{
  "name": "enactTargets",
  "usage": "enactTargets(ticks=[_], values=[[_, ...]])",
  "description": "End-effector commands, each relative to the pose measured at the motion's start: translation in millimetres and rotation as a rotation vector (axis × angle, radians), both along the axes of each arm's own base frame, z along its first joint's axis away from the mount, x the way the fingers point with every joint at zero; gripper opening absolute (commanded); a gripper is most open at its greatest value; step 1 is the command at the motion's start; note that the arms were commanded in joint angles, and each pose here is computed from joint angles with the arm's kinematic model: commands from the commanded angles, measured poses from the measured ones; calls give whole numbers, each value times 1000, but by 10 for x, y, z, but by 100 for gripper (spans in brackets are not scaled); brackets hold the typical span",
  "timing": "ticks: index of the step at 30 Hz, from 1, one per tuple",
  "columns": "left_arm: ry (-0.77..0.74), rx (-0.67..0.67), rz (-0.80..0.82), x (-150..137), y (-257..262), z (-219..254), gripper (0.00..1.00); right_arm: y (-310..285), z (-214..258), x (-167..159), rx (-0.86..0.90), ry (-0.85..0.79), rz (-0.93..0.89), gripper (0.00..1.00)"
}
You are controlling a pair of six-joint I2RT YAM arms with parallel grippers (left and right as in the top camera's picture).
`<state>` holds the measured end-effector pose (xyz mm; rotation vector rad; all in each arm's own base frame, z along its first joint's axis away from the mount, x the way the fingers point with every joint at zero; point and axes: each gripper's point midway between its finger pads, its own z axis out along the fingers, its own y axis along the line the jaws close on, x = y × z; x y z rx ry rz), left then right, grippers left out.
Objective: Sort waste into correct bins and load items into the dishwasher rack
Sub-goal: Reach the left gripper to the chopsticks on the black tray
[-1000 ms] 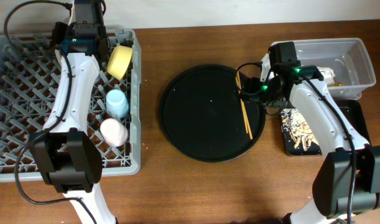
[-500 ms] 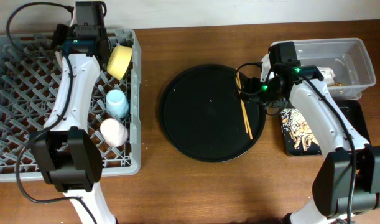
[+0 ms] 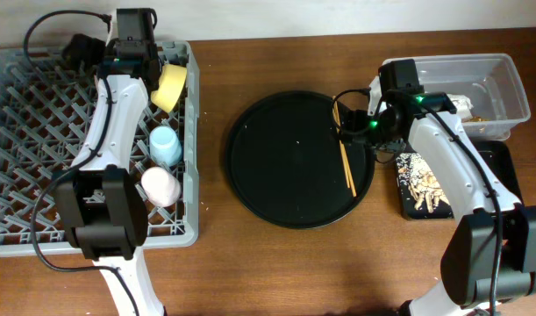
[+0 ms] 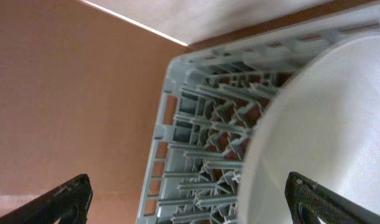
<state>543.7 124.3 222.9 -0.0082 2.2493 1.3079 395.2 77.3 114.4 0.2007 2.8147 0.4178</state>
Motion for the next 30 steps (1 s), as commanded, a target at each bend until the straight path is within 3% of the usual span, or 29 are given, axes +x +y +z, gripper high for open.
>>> enactTargets(ticks=[1,4,6,7,12,14,19,25,30], values=[[-171,49,87,-167,-26,570,100,-1,20,19,-13,-8,7,75],[-281,16,69,-285,-192,958,100,-1,19,17,-13,-7,7,76],[-394,-94,20,-380,-451,1190,100,-1,20,16,-13,-7,7,79],[-386,-261,-134,-363,-852,1189,100,-13,61,22,-12,-14,5,80],[-151,-709,-629,-465,-2200,887,100,-172,483,-11,-11,-62,-32,83],[-68,-886,-729,-582,-2621,738,100,-275,695,-48,-12,-92,-51,83],[32,-1075,-608,-719,-2965,309,100,-524,949,-147,-39,-143,-102,83],[145,-1084,-495,-870,-3682,-410,100,-954,1095,-348,-42,-133,-243,83],[217,-1123,-550,-958,-4598,-1189,100,-1378,1231,-644,-51,-120,-380,83]])
